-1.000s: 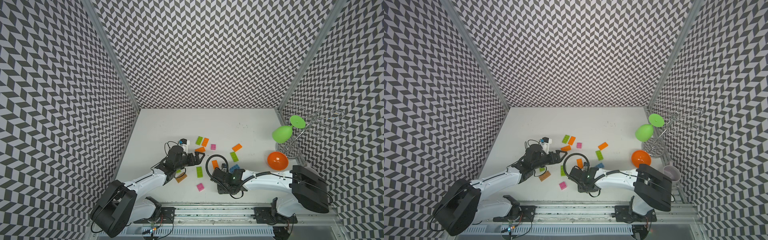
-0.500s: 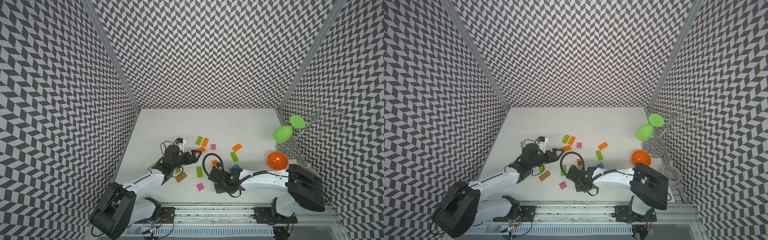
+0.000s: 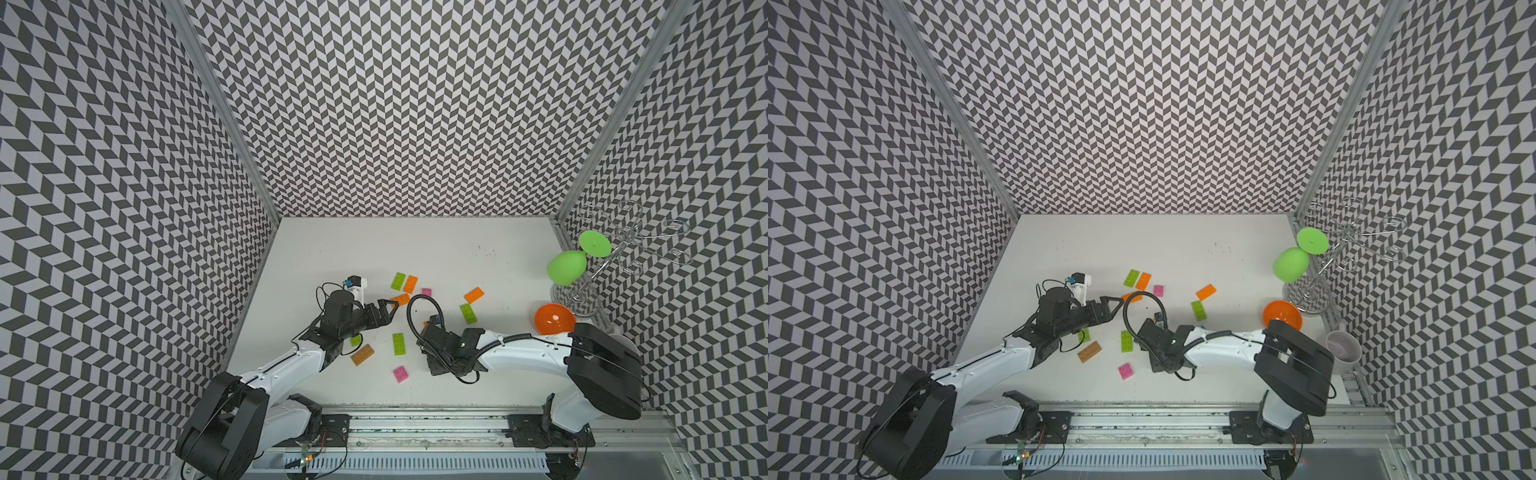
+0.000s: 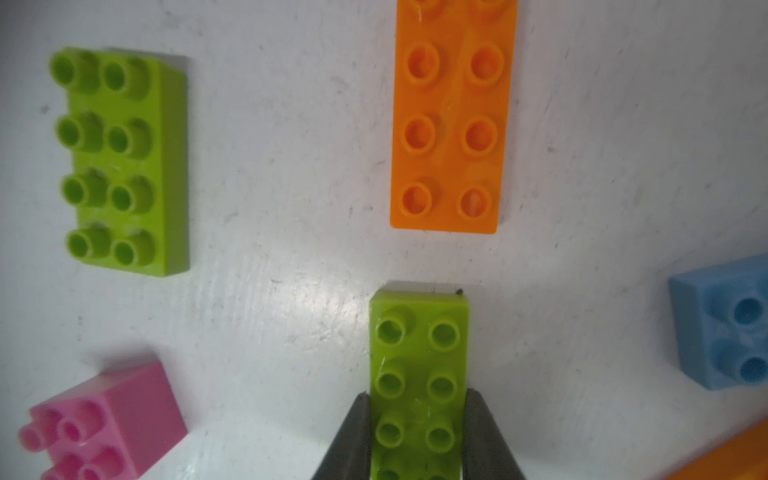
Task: Assemble a small pinwheel with lego
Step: Assemble the lego brick at the center of the board.
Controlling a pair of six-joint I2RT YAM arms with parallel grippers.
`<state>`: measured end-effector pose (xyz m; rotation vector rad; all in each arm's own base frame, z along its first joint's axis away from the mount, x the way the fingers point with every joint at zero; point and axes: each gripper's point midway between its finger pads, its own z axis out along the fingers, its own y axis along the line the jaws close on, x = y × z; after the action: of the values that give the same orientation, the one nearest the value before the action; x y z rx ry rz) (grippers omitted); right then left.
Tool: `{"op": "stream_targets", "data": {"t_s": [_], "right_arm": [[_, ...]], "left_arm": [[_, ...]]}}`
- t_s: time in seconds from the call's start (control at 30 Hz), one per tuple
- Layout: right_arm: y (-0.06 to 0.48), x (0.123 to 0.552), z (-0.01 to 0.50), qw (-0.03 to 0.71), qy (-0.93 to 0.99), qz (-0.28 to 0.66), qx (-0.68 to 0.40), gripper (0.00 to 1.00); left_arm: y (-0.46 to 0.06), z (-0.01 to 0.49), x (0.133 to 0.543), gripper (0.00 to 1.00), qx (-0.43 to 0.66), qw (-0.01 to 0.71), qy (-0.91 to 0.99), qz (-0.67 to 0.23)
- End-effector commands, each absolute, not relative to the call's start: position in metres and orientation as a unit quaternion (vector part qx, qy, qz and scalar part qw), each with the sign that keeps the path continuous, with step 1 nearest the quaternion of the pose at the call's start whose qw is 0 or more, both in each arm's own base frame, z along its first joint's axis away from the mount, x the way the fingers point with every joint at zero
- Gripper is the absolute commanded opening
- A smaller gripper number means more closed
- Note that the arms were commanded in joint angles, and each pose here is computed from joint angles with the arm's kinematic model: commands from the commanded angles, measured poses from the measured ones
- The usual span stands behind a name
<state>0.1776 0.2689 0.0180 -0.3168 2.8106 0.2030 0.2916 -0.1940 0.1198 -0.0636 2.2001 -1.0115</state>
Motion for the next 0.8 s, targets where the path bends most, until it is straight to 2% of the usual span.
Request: {"op": "stream_targets", "data": {"t_s": [0.0, 0.77], "right_arm": [[0.246, 0.179, -0.003, 0.140, 0.983, 0.021, -0.114, 0.28], [0.239, 0.191, -0.010, 0.142, 0.984, 0.014, -0.109, 0.29]], "left_arm": [[-0.193, 0.117, 0.289, 0.96, -0.015, 0.351, 0.852, -0.389], [-0.191, 0.113, 0.290, 0.96, -0.018, 0.347, 0.855, -0.386]]}}
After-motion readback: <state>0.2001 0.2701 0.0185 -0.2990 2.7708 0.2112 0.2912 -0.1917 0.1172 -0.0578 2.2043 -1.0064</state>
